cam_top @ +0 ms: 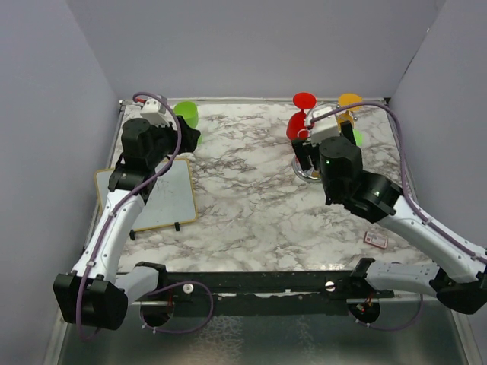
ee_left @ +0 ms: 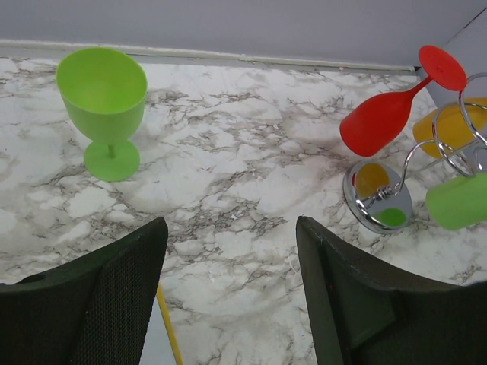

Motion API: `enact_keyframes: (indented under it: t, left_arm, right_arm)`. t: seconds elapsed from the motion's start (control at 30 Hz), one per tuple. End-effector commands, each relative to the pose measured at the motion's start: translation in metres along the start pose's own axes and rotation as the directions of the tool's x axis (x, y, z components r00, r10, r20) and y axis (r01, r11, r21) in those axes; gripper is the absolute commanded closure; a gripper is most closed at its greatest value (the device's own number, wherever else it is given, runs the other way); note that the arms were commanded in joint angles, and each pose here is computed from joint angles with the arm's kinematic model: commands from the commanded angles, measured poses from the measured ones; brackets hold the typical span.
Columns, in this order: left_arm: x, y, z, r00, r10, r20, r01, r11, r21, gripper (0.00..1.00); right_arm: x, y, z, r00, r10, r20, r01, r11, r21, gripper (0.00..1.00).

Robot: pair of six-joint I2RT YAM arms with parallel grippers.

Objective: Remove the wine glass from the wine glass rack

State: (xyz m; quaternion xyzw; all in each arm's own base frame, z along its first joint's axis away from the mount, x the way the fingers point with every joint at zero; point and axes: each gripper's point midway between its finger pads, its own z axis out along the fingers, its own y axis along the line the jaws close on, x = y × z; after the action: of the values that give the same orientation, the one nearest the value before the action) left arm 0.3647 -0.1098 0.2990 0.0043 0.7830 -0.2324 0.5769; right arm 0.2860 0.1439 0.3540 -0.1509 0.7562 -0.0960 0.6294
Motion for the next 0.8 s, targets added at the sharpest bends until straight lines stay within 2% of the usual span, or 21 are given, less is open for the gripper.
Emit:
enact_keyframes:
  t: [0.0, 0.23, 0.57, 0.77]
  left_arm:
    - [-0.015, -0.014, -0.01, 0.998, 0.02, 0.067, -0.023, 0.998, 0.053, 0.29]
    - [-0.014, -0.018, -0.011, 0.998, 0.02, 0.068, -0.024, 0.997, 0.07, 0.29]
    - [-0.012, -0.016, -0.01, 0.997, 0.03, 0.071, -0.034, 0.998, 0.055, 0.29]
    - [-0.012, -0.014, -0.01, 0.997, 0.035, 0.069, -0.039, 0.998, 0.048, 0.29]
  right_arm:
    - [-0.014, -0.006, 0.01, 0.992, -0.122, -0.025, 0.123, 0.99, 0.07, 0.16]
    - [-0.032, 0.027, 0.045, 0.984, -0.179, -0.024, 0.18, 0.983, 0.041, 0.12]
    - [-0.015, 0.05, 0.118, 0.965, -0.185, -0.188, 0.194, 0.981, 0.03, 0.11]
    - [0.0, 0.055, 0.158, 0.941, -0.229, -0.249, 0.247, 0.968, 0.042, 0.16]
